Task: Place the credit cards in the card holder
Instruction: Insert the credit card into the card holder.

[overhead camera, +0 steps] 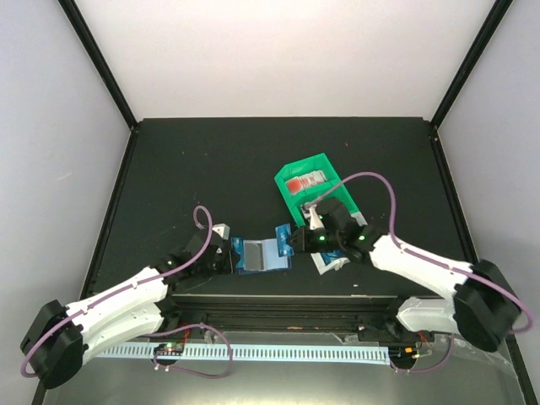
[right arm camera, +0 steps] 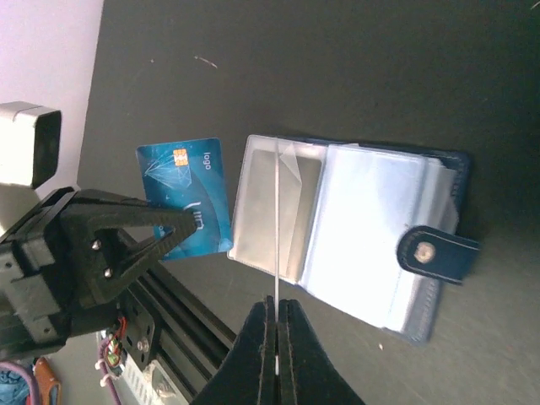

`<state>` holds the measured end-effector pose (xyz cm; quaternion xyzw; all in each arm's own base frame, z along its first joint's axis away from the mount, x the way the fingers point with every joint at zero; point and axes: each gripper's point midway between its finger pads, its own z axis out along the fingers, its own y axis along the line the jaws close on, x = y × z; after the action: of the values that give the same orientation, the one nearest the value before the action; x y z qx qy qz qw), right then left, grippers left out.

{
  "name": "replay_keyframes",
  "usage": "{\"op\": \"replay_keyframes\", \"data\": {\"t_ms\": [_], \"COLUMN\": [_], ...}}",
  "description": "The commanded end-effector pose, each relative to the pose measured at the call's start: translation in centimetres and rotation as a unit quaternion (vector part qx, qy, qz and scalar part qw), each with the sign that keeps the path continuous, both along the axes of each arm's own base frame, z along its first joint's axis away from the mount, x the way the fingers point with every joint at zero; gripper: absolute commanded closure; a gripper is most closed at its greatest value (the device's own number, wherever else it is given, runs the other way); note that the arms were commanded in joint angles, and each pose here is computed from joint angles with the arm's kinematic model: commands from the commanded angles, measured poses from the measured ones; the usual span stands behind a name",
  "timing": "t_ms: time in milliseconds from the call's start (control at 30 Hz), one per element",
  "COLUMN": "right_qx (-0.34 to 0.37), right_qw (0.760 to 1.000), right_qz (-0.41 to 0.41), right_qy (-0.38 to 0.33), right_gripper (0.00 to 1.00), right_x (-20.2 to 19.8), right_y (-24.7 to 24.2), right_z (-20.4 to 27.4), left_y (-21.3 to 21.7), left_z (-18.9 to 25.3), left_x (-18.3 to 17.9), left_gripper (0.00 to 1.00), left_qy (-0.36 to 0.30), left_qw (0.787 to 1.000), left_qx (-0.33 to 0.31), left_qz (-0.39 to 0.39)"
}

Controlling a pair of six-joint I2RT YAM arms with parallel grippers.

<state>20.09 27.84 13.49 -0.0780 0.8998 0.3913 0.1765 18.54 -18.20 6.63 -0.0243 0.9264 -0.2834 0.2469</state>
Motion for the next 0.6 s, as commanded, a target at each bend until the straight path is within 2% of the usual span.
{"op": "replay_keyframes", "data": {"t_ms": [0,233,567], "right_qx": [0.057,0.07,0.006], "right_qw": [0.998,0.996,0.998], "right_qz": [-0.006,0.015,-0.003], "right_qy": [0.012,0.048,0.064], "right_gripper": [0.99,0.99,0.99], "right_x": [1.1,1.0,0.9], "right_y": [3.5,5.9,5.9], "right_z": [-0.3,-3.5,-7.9], "left_y": [0.9,0.7,1.5], "left_z": [-0.5,-2.0,-2.6], "left_x": [0.0,-0.6,-0.9], "left_gripper": [0.98,0.98,0.98], "left_qy": [0.015,0.045,0.055], "left_qw": [0.999,0.998,0.997], "left_qx": [0.034,0.045,0.059], "left_qz": [-0.001,-0.013,-0.006]}}
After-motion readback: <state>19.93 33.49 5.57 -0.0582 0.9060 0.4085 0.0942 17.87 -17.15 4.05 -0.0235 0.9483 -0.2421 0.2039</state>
